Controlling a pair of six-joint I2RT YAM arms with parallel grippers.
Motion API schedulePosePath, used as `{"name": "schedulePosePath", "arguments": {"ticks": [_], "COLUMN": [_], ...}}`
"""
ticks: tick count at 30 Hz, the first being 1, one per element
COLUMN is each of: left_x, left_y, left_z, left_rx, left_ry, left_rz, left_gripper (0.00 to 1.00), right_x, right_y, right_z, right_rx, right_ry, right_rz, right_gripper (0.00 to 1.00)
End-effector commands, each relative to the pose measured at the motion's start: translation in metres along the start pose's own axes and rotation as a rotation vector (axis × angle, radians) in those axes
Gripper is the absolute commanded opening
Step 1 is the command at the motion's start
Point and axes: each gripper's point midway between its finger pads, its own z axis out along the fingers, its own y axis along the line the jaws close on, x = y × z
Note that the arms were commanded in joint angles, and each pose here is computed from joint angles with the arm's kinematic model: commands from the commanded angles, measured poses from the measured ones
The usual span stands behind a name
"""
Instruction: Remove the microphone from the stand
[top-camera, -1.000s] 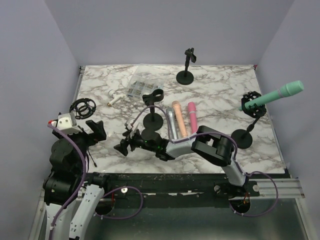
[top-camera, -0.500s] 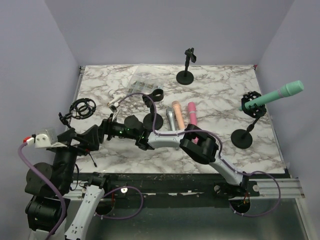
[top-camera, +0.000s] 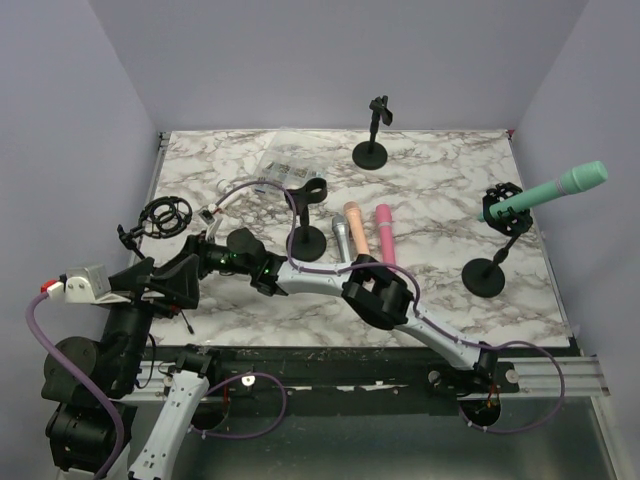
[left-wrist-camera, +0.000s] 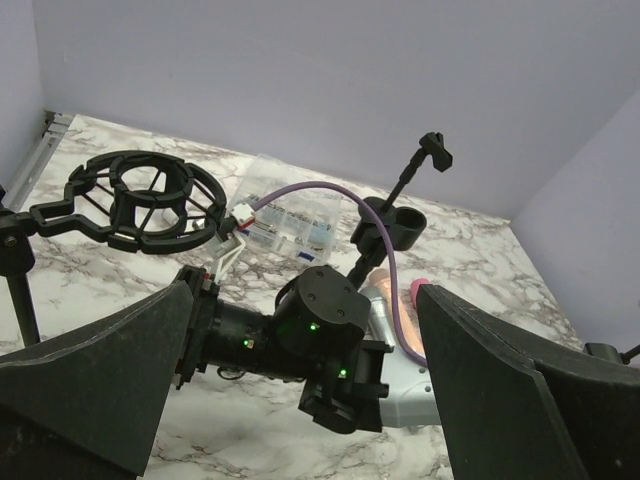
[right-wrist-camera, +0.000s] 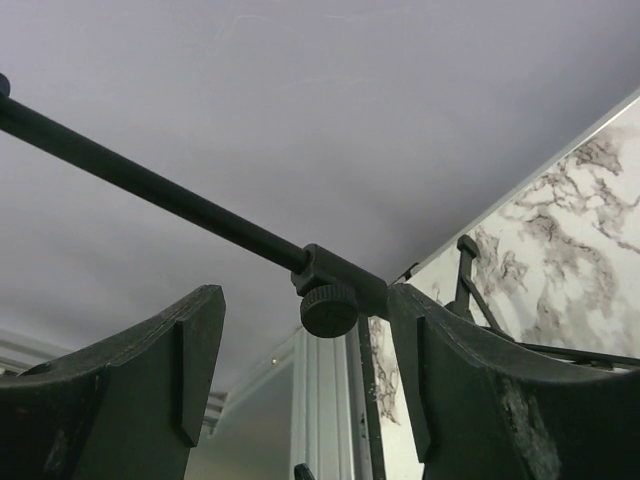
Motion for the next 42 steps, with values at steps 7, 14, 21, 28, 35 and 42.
{"name": "schedulePosePath", "arguments": {"ticks": [7,14,21,28,35,42], "left_x": [0.001,0.004,0.004,0.007,0.009,0.01], "left_y": [-0.001,-0.001,-0.001,0.001,0.002,0.006], "left_z": [-0.007,-0.004,-0.003,-0.003,-0.003,-0.005], "left_rx": [0.011,0.011,0.011,0.006,0.004,-0.009], "left_ry": [0.003,0.011,0.013,0.017,0.021,0.016], "left_rz": [0.0,-0.001,0.0,0.002,0.009,0.018], "left_gripper": [0.98,0.99,0.99,0.99,0.98,0.99], "right_x": [0.028,0.027,0.02,0.018,0.019,0.028], "right_y": [-0.011,-0.017,-0.012,-0.009,-0.012,-0.026], "right_z": [0.004,0.004,0.007,0.009,0.01,0.003], "right_rx": [0.0,0.022,0.023,0.012,0.021,0.041], "right_ry": [0.078,0.076,0.065,0.061,0.068,0.107], "right_rz": [0.041,0.022,0.0,-0.01,-0.028,-0.162], "right_gripper": [0.55,0.45,0.41,0.38,0.23,0.01]}}
